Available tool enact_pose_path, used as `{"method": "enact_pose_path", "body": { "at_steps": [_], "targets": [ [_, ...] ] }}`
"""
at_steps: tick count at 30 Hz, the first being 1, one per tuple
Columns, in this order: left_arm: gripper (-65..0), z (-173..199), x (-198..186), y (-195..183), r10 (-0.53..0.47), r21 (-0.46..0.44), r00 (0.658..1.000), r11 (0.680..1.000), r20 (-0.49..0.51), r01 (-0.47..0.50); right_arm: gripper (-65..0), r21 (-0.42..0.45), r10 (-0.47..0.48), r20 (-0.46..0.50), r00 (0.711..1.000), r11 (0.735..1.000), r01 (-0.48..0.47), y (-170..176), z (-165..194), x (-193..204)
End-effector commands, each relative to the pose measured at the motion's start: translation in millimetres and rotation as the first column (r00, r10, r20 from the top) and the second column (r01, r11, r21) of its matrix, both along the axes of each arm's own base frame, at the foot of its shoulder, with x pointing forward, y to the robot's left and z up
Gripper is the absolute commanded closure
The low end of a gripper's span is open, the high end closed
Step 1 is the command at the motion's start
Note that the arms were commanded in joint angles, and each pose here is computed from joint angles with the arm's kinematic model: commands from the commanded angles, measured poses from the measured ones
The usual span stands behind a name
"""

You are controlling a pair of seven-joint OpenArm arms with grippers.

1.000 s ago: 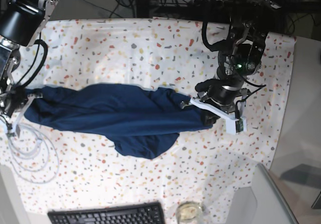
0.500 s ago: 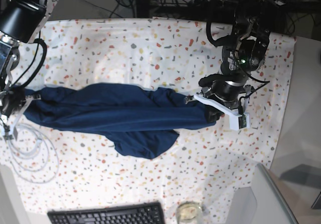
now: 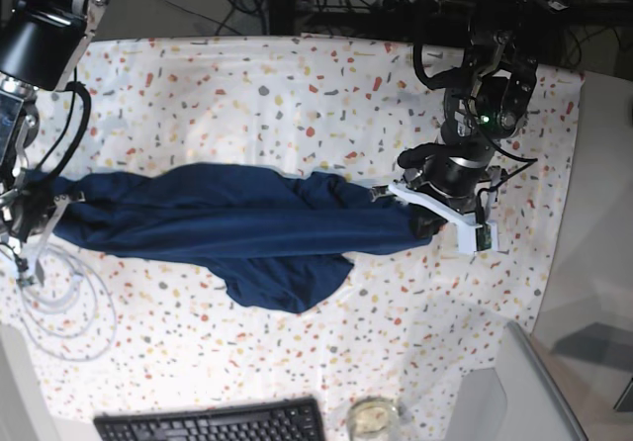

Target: Layout the t-shirt on the table in an organized manner, then fold the t-shirt properly

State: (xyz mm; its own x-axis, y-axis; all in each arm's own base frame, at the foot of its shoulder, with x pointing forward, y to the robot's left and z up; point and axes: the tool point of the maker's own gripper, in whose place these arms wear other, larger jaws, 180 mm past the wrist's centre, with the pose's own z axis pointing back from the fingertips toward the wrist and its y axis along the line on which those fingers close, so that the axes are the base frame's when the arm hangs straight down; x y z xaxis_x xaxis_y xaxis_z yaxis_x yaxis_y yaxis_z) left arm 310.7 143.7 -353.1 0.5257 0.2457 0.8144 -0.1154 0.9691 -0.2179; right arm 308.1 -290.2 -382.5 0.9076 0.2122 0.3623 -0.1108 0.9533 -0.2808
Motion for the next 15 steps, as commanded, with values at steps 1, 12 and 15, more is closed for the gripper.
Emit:
{"method": "enact_pose_path", "body": {
  "at_steps": [1, 12, 15],
  "targets": [
    [0.0, 22, 10, 0, 0.0, 0.002, 0.997, 1.0, 0.078, 0.0, -0.3, -0.02, 0.003, 0.078, 0.997, 1.0, -0.001, -6, 25, 22],
    [0.0, 55, 23, 35, 0.096, -0.001, 0.981, 0.995, 0.166, -0.097, -0.3, -0.109, 0.065, 0.108, 0.992, 0.993, -0.053, -22, 54, 69],
    [0.0, 50, 21, 35, 0.098, 0.0, 0.983, 0.995, 0.153, -0.099, -0.8, -0.018, 0.102, 0.069, 0.992, 0.995, -0.101, -7, 19, 90]
  ]
}}
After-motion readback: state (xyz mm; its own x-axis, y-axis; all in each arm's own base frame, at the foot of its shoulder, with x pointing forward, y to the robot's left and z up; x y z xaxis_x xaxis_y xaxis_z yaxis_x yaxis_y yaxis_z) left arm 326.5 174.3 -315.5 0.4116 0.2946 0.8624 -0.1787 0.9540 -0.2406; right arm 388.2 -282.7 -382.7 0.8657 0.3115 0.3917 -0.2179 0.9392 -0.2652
